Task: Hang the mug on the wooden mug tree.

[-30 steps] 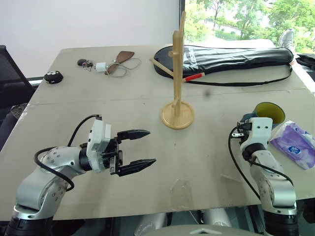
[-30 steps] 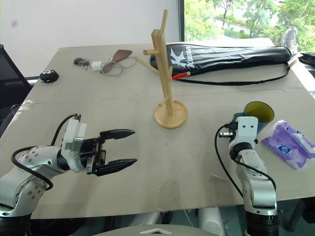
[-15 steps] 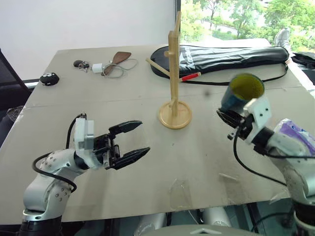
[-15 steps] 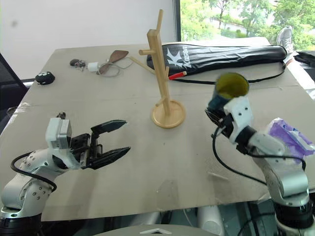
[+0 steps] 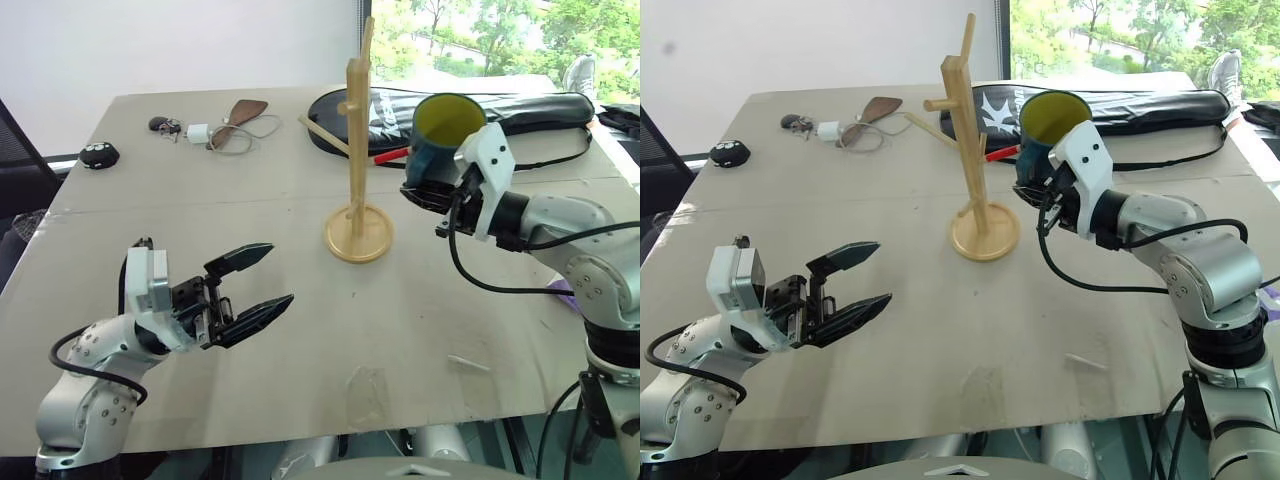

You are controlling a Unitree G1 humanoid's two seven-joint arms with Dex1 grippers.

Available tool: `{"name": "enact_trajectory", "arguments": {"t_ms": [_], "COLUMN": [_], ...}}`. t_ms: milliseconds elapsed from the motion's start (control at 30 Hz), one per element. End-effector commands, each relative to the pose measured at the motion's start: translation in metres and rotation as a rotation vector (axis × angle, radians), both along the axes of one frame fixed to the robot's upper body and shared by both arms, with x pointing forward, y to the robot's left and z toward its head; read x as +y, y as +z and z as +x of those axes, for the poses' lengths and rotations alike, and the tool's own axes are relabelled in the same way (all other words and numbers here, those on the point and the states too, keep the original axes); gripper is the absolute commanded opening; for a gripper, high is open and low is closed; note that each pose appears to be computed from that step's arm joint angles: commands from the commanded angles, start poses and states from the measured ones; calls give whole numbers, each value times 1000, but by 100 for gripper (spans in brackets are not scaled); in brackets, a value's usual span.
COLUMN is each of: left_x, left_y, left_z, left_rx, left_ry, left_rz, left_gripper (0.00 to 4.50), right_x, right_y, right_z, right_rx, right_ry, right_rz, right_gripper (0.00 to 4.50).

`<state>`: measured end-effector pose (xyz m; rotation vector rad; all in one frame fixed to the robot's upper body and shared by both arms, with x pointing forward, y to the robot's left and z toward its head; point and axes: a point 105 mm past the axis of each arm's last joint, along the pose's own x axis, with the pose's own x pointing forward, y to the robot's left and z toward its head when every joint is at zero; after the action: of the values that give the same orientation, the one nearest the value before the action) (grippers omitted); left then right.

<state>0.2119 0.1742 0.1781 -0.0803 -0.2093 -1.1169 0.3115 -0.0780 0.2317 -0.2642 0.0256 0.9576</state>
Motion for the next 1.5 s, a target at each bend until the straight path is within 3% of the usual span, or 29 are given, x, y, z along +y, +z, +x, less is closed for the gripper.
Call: {"name": "enact_trajectory", "arguments": {"t_ms": [33, 300, 667, 700, 733, 900, 1000, 1233, 1333, 1500], "left_x": [-1, 6, 15, 15, 14, 11, 7, -4, -1, 0], "left_y": [10, 16, 21, 21, 21, 18, 17, -4, -20, -39], "left_z": [-5, -12, -13, -12, -12, -10, -8, 5, 10, 8], "left_rx": [-62, -92, -109, -110, -112, -93, -60, 81, 137, 225], "left_ry": [14, 58, 92, 93, 93, 91, 84, 87, 136, 144], "left_rz": [0, -47, -87, -92, -96, -122, -131, -16, 98, 175], "left_gripper": [450, 450, 450, 450, 450, 450, 450, 450, 450, 450], "right_x": [13, 24, 31, 28, 24, 5, -4, -33, -52, -90], "right_y": [14, 22, 6, 5, 6, 17, 18, 15, -2, -60], "right_z": [-1, 8, 14, 14, 14, -8, -29, -58, -69, -102], "right_rx": [-47, -53, -29, -36, -48, -77, -72, -109, -95, 9], "right_ry": [50, 65, 78, 77, 70, 83, 112, 26, -49, -152], "right_rz": [-7, -2, -48, -56, -60, -18, 8, 93, 67, 24], "right_gripper": [4, 4, 4, 58, 71, 328, 447, 447, 447, 447]}}
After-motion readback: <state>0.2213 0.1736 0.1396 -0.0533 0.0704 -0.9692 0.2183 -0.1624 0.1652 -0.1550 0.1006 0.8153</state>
